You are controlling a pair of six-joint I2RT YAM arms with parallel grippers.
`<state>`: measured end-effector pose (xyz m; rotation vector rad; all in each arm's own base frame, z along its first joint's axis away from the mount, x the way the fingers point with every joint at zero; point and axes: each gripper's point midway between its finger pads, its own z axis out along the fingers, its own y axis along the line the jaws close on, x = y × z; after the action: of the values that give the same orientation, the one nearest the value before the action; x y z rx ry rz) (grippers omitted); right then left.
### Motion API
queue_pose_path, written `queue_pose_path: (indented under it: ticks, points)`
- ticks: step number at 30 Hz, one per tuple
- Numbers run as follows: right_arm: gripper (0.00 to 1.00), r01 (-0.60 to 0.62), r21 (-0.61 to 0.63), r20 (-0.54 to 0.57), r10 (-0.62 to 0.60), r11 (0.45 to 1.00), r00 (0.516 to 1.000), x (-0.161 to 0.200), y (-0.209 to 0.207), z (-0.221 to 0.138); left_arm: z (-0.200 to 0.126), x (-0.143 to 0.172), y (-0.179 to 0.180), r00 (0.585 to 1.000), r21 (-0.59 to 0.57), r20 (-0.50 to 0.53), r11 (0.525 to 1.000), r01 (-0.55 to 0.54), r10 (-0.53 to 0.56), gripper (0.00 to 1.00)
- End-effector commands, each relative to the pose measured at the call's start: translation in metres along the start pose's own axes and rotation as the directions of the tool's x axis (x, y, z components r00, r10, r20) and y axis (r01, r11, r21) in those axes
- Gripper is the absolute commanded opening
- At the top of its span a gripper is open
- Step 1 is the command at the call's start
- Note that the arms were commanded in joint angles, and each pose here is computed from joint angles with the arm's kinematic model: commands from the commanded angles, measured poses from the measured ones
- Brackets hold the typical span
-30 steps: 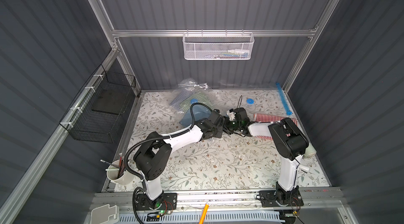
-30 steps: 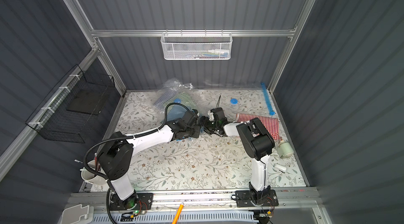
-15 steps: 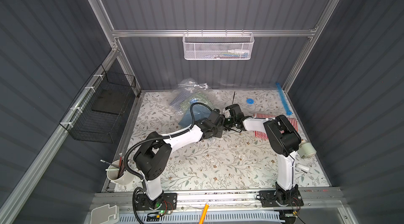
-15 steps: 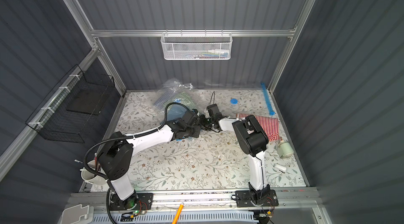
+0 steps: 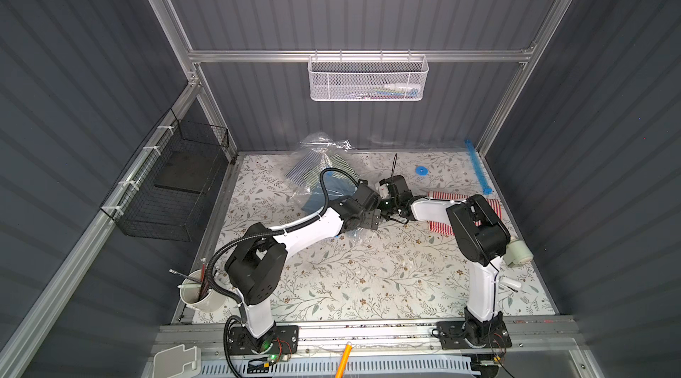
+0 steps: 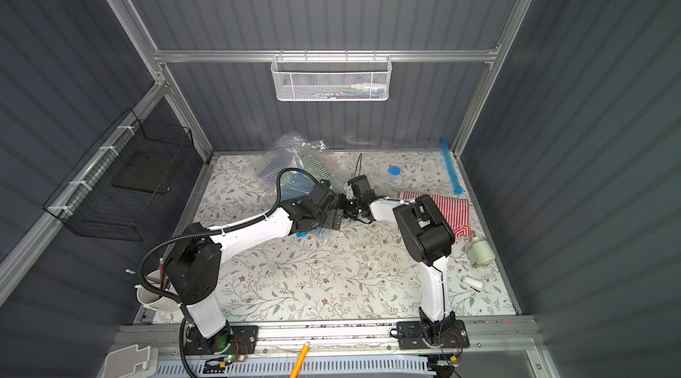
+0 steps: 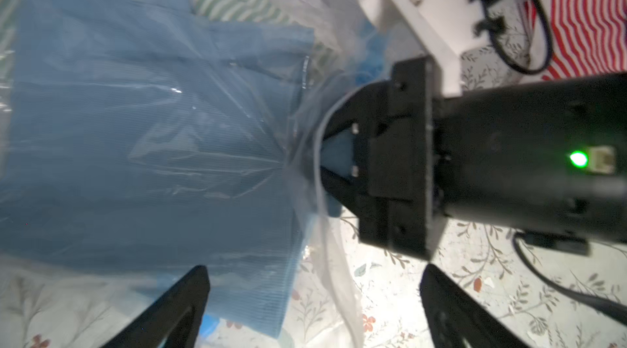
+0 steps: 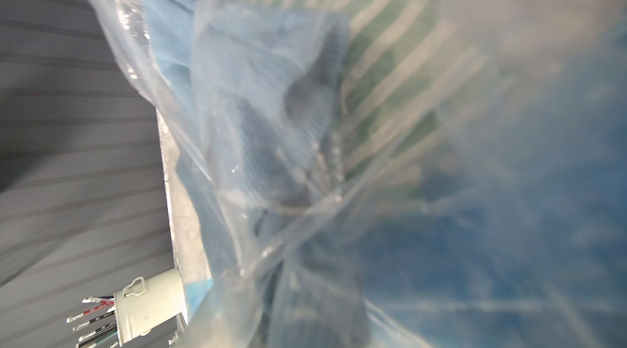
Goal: Take the tank top out of the vacuum bag
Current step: Take out the tank top from the vacuum bag.
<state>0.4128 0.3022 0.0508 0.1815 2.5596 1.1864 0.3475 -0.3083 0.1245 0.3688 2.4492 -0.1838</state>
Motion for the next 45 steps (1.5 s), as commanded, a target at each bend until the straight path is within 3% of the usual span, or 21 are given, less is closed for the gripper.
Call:
queue_pose_path:
  ticks: [1, 7, 11, 15, 23, 28, 36, 40, 43, 45]
  points:
    - [0.0, 0.029, -0.026, -0.001, -0.029, 0.999, 1.0, -0.001, 0.007, -0.016, -0.027, -0.026, 0.03, 0.997, -0.147, 0.073, 0.989, 0.022, -0.011, 1.0]
    - [0.0, 0.042, -0.024, -0.018, -0.042, 0.999, 0.999, 0.005, 0.008, -0.033, -0.023, -0.049, 0.085, 0.992, -0.269, 0.095, 0.957, 0.106, -0.083, 1.0]
    - [0.0, 0.03, -0.023, -0.031, -0.031, 0.999, 0.999, 0.008, 0.002, -0.036, 0.002, -0.041, 0.136, 0.987, -0.347, 0.053, 0.924, 0.163, -0.154, 1.0]
    - [0.0, 0.044, -0.015, -0.033, -0.044, 0.999, 0.998, 0.011, 0.0, -0.043, 0.026, -0.028, 0.164, 0.978, -0.374, -0.005, 0.907, 0.193, -0.21, 1.0]
    - [0.0, 0.055, 0.002, -0.035, -0.055, 0.998, 0.998, 0.012, -0.004, -0.052, 0.062, -0.007, 0.185, 0.973, -0.441, -0.078, 0.883, 0.161, -0.217, 1.0]
    - [0.0, 0.054, 0.008, -0.033, -0.054, 0.998, 0.998, 0.011, -0.006, -0.054, 0.067, -0.009, 0.199, 0.968, -0.452, -0.073, 0.873, 0.181, -0.239, 1.0]
    - [0.0, 0.033, -0.012, -0.028, -0.033, 0.999, 0.999, 0.007, -0.008, -0.051, 0.091, -0.001, 0.197, 0.956, -0.343, -0.128, 0.916, 0.206, -0.263, 0.99]
    - [0.0, 0.03, -0.019, -0.031, -0.031, 0.999, 0.999, 0.005, -0.008, -0.049, 0.103, 0.008, 0.187, 0.955, -0.291, -0.168, 0.938, 0.187, -0.243, 0.88]
    - [0.0, 0.037, -0.024, -0.029, -0.038, 0.999, 0.999, 0.002, -0.006, -0.049, 0.109, 0.011, 0.185, 0.957, -0.274, -0.179, 0.946, 0.176, -0.229, 0.58]
    - [0.0, 0.039, -0.019, -0.027, -0.039, 0.999, 0.999, 0.001, -0.006, -0.049, 0.111, 0.013, 0.185, 0.957, -0.274, -0.186, 0.947, 0.166, -0.222, 0.44]
